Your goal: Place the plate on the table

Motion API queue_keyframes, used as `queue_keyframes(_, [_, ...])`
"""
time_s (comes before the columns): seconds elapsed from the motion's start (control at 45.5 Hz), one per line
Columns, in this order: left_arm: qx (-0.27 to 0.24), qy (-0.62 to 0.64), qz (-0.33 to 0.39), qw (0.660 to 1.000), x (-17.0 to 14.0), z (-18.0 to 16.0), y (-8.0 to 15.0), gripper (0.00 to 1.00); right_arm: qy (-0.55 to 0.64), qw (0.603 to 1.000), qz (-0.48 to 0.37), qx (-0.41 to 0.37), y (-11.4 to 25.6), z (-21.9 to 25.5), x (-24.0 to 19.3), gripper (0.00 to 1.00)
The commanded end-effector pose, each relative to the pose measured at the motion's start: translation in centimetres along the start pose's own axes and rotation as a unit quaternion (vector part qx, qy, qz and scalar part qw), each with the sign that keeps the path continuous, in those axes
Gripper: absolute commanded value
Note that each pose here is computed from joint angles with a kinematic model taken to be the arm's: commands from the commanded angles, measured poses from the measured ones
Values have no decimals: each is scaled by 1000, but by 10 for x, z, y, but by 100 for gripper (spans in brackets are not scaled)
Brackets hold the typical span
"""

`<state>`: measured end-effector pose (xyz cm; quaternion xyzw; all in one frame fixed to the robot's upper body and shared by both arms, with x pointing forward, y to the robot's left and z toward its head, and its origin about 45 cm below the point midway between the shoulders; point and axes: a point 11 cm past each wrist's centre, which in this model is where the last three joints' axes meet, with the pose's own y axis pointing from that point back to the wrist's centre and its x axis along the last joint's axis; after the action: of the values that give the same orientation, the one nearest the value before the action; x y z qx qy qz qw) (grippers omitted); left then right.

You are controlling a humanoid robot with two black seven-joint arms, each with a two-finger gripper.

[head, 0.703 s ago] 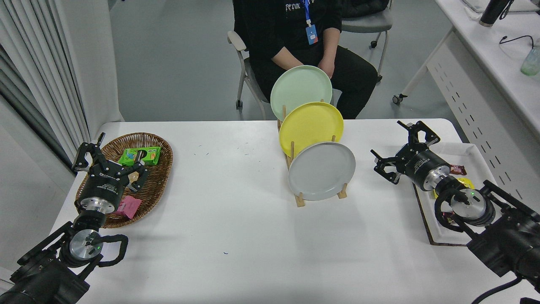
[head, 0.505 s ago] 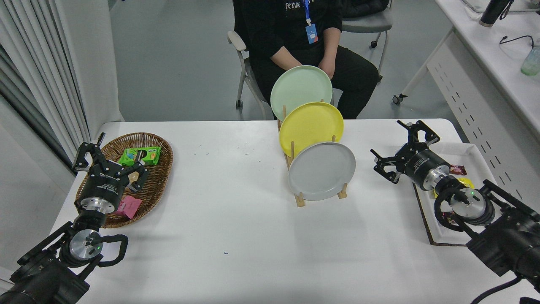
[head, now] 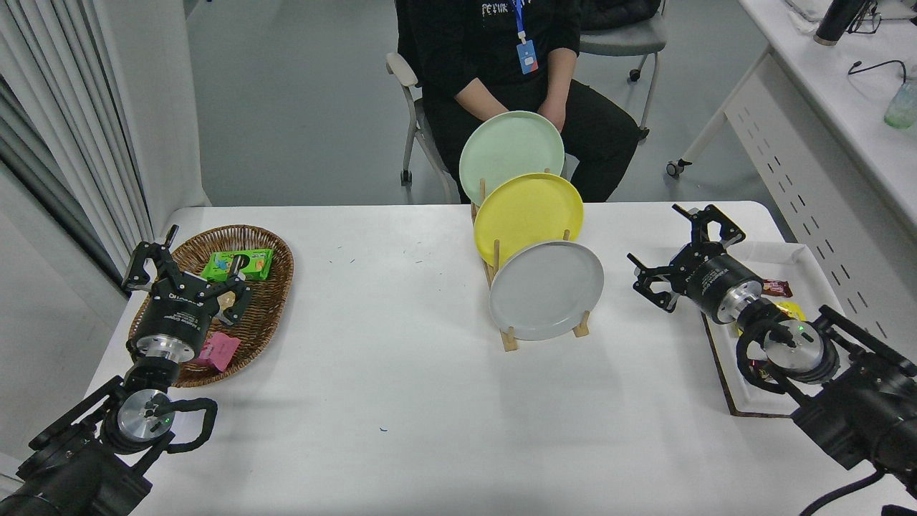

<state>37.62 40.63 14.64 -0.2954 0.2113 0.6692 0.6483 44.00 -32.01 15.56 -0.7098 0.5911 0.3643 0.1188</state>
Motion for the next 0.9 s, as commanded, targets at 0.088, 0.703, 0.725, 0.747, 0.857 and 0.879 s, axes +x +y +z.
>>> queue_keyframes(0.088, [0,0,0,1000,0,0,0,98,0,1000,-16,4,-7,-4,-15,100])
queue_keyframes(0.703, [0,0,0,1000,0,0,0,98,7,999,-30,9,-11,-14,-26,100])
queue_keyframes(0.725, [0,1,0,1000,0,-1,0,98,6,999,-31,10,-11,-14,-27,100])
queue_keyframes(0.747, [0,0,0,1000,0,0,0,98,7,999,-31,10,-12,-15,-27,100])
queue_keyframes(0.857, [0,0,0,1000,0,0,0,98,14,999,-38,12,-15,-20,-35,100])
queue_keyframes(0.879, [0,0,0,1000,0,0,0,98,17,999,-40,9,-16,-19,-36,100])
